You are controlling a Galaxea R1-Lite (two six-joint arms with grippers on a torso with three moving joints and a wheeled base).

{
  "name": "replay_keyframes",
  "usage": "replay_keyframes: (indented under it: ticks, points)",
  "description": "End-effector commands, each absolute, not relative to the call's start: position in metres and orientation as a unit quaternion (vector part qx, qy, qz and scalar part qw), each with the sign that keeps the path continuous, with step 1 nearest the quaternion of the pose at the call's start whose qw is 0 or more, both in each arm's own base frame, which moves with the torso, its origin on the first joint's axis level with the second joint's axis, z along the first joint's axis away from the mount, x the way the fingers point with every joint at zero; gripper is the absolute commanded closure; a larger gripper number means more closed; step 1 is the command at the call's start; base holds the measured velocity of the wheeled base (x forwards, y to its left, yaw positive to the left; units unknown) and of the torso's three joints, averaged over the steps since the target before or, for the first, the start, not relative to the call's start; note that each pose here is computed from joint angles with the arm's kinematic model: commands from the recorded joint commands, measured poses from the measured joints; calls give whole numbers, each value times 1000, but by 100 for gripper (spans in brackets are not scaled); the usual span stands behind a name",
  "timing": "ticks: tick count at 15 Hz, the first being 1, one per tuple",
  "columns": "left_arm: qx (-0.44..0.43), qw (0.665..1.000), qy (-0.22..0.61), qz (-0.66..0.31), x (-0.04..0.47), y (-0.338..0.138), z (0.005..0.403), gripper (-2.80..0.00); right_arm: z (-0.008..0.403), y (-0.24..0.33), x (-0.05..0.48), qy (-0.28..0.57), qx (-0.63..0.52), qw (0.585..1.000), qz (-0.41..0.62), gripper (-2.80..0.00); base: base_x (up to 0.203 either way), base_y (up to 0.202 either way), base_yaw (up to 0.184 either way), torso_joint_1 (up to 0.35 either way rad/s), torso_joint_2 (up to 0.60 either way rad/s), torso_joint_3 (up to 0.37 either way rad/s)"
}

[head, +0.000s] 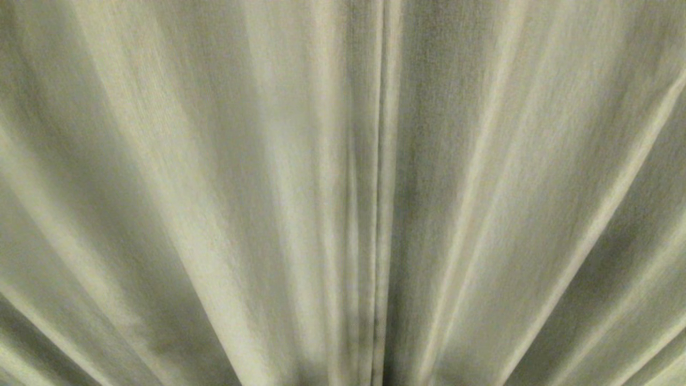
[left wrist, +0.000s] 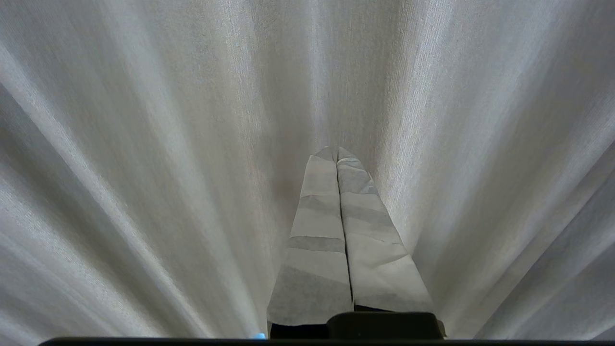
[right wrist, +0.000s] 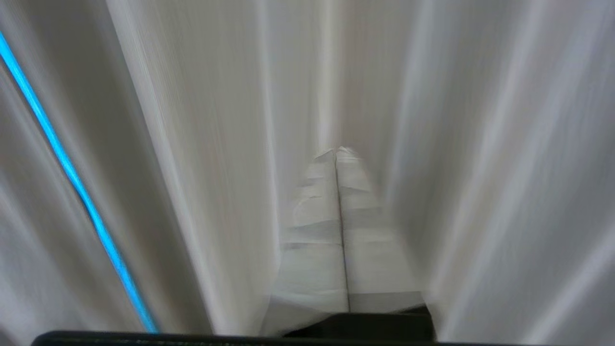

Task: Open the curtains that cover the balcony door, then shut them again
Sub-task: Pull the outer curtains open on both sides

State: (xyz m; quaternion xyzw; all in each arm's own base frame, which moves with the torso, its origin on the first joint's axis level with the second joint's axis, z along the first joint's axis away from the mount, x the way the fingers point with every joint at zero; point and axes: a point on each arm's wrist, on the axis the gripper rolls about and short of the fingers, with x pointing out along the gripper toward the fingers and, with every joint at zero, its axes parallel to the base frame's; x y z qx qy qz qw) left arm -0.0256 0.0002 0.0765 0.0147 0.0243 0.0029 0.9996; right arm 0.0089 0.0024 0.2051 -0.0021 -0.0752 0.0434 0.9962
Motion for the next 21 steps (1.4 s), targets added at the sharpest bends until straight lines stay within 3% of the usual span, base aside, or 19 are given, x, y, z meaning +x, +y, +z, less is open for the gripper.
replay_keyframes:
  ticks: [1,6,21]
  points:
    - [15,1000,25,3,-26,0,76,0,236,2,39,-53,-17,997,48,-280,0,0,0,0,0,0]
    - [15,1000,23,3,-26,0,77,0,261,0,81,-39,-42,997,48,-280,0,0,0,0,0,0]
    - [15,1000,25,3,-26,0,76,0,297,-5,199,-109,-25,993,47,-280,0,0,0,0,0,0]
